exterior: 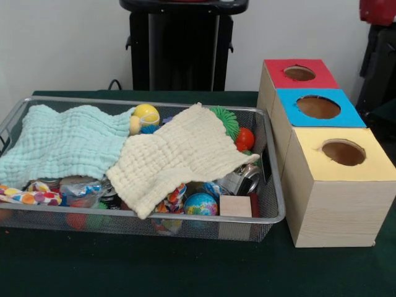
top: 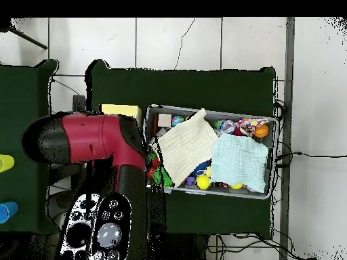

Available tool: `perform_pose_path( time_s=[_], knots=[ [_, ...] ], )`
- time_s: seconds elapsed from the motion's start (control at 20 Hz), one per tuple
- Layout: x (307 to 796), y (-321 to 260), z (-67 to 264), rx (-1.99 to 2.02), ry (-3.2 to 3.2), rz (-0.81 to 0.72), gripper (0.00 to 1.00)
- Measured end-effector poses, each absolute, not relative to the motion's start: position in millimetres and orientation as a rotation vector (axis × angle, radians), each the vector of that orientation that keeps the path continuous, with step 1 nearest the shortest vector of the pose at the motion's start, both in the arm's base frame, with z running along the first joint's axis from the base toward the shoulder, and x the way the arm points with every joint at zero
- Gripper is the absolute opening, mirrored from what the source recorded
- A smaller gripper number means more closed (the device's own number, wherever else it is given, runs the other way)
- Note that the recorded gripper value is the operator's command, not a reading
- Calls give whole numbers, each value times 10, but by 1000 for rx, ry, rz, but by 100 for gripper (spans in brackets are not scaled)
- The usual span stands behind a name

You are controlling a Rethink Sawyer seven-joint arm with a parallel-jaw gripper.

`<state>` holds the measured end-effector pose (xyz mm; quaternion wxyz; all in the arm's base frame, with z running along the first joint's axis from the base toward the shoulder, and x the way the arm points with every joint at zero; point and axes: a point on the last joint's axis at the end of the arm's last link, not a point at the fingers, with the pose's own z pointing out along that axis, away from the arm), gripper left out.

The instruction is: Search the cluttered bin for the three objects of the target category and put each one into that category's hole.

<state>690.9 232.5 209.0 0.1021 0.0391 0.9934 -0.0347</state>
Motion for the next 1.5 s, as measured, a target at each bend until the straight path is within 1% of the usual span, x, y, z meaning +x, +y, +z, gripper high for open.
perform_pose_path(
  time_s=[0.4,1.1,1.5],
  knots=[
    [6780,2160,1859,129,2967,-102,100],
    [6701,1924,1698,130,2977,-90,100],
    [6630,1568,1564,167,2980,-86,100]
  ],
)
